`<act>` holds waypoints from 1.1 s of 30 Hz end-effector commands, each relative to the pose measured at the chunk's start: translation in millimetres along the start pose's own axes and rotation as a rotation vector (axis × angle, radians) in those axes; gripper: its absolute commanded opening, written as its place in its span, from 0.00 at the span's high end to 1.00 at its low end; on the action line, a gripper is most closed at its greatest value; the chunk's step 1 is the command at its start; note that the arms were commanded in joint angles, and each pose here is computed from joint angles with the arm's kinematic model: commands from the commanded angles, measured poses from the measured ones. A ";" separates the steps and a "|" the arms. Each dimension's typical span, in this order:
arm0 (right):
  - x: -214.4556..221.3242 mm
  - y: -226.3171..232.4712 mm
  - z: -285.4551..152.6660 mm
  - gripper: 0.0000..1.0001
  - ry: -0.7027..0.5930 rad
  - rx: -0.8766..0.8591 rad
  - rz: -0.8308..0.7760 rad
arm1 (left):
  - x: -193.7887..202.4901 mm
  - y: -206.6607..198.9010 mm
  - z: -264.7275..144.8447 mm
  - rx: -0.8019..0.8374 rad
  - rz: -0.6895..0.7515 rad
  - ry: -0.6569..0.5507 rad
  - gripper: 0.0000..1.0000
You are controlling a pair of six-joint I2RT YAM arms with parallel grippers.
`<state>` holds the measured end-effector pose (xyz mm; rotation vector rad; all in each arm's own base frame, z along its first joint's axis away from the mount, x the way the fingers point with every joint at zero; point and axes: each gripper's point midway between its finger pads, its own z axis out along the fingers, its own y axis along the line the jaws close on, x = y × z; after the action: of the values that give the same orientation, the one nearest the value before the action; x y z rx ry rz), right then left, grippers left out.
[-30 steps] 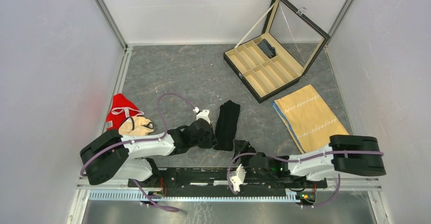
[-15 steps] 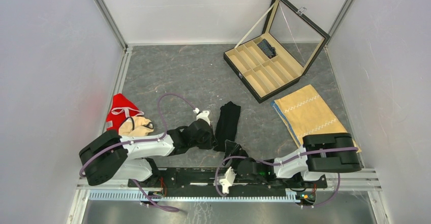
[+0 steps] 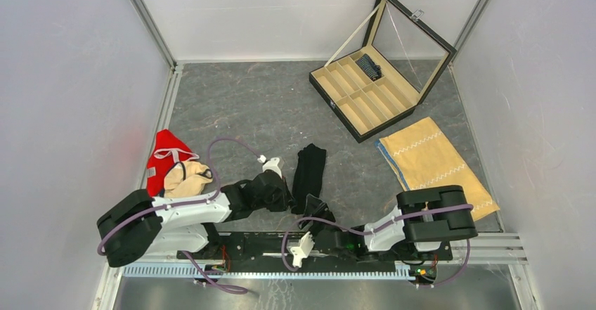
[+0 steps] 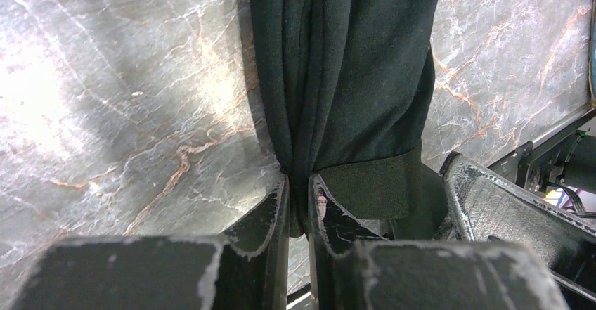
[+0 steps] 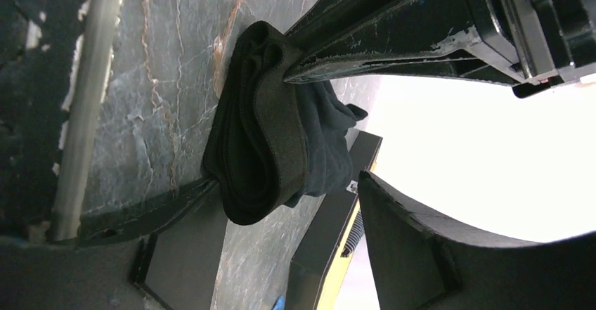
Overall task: Roll the underwear
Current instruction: Roll the underwear to the center of the board.
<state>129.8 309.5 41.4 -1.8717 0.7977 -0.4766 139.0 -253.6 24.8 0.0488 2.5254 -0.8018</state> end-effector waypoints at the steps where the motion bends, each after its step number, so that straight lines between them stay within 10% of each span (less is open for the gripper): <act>1: -6.4 14.0 1.7 0.28 0.004 -0.013 0.049 | 7.4 8.6 -5.3 -0.034 -0.053 0.019 0.98; 8: -13.7 14.1 5.7 0.34 -0.015 -0.009 0.077 | 9.1 9.3 -6.5 -0.031 -0.061 0.022 0.98; 20: 0.1 10.7 -0.2 0.84 0.019 0.045 0.131 | 6.6 4.2 -10.3 0.003 -0.069 0.001 0.97; 33: -1.1 7.8 -10.1 1.00 -0.105 -0.061 0.329 | -58.3 -9.6 -63.2 -0.002 -0.034 -0.260 0.44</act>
<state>128.9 298.8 36.7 -1.7708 0.9671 -0.3316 143.2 -235.4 72.2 -0.0564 2.3819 -0.8602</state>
